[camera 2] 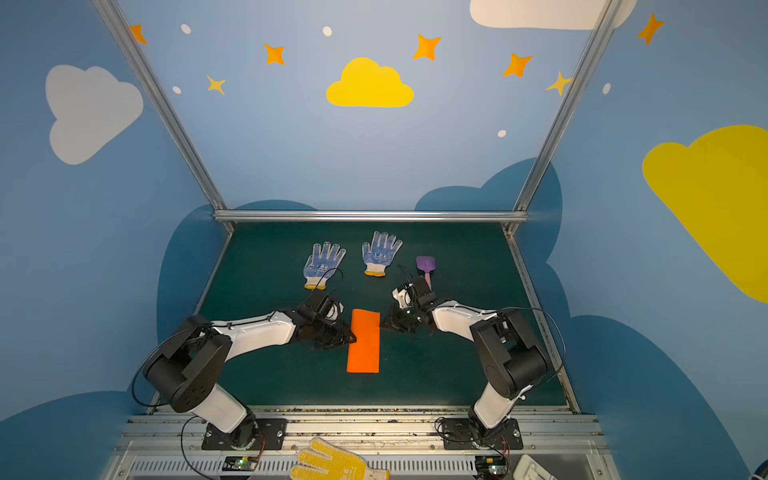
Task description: Fold a paper plane with a square sheet of paper (fold left side to right side)
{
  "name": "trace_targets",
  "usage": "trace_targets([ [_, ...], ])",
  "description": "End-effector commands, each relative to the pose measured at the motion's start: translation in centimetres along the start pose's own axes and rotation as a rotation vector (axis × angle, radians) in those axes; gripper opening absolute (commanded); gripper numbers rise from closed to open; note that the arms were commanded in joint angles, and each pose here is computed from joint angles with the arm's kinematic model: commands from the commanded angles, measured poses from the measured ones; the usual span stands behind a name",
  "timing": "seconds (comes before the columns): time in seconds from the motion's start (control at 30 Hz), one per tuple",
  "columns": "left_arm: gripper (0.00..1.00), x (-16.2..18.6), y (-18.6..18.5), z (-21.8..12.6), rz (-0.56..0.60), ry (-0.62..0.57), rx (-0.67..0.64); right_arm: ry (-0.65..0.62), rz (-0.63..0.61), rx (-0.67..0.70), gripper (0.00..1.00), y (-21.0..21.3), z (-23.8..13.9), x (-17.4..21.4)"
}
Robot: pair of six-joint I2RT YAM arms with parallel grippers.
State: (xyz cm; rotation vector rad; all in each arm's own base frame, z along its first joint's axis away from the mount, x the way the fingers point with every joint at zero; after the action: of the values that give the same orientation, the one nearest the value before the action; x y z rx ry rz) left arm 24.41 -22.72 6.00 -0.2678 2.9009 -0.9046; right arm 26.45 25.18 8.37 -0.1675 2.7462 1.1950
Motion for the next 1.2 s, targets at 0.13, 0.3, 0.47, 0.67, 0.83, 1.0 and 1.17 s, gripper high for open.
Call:
trace_targets([
  [0.13, 0.44, 0.1, 0.4, 0.7, -0.001, 0.011, -0.049, 0.014, 0.005, 0.0, 0.0, -0.5, 0.8, 0.5],
  [0.3, 0.44, 0.1, 0.4, 0.9, 0.004, 0.016, -0.057, 0.031, -0.001, -0.004, 0.0, -0.4, 1.2, 0.8],
  [0.47, 0.44, 0.2, 0.5, 0.9, 0.007, 0.021, -0.064, 0.047, -0.011, -0.006, 0.0, -0.3, 1.6, 1.1],
  [0.67, 0.43, 0.4, 0.7, 0.6, 0.024, 0.025, -0.08, 0.046, -0.013, -0.003, 0.0, -0.3, 1.6, 1.1],
  [0.83, 0.42, 0.5, 0.7, 0.3, 0.035, 0.027, -0.082, 0.048, -0.013, -0.001, 0.0, -0.3, 1.6, 1.2],
  [1.0, 0.42, 0.5, 0.8, 0.4, 0.04, 0.033, -0.087, 0.049, -0.015, -0.004, 0.0, -0.3, 1.7, 1.1],
  [1.17, 0.42, 0.4, 0.8, 0.4, 0.042, 0.033, -0.086, 0.062, -0.02, -0.01, 0.0, -0.2, 1.9, 1.3],
])
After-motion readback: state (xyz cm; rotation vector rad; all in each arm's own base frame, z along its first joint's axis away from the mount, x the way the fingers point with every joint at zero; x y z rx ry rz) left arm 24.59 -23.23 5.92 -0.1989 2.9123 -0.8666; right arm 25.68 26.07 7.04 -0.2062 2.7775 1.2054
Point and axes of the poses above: each gripper's point midway between its finger pads, its own z axis out along the fingers, its own y axis along the line the jaws close on, x = y × z, the point moved 4 cm from there along -z, back along the fingers, and after that the axes turned 7 degrees about -z, right-handed, at the moved point
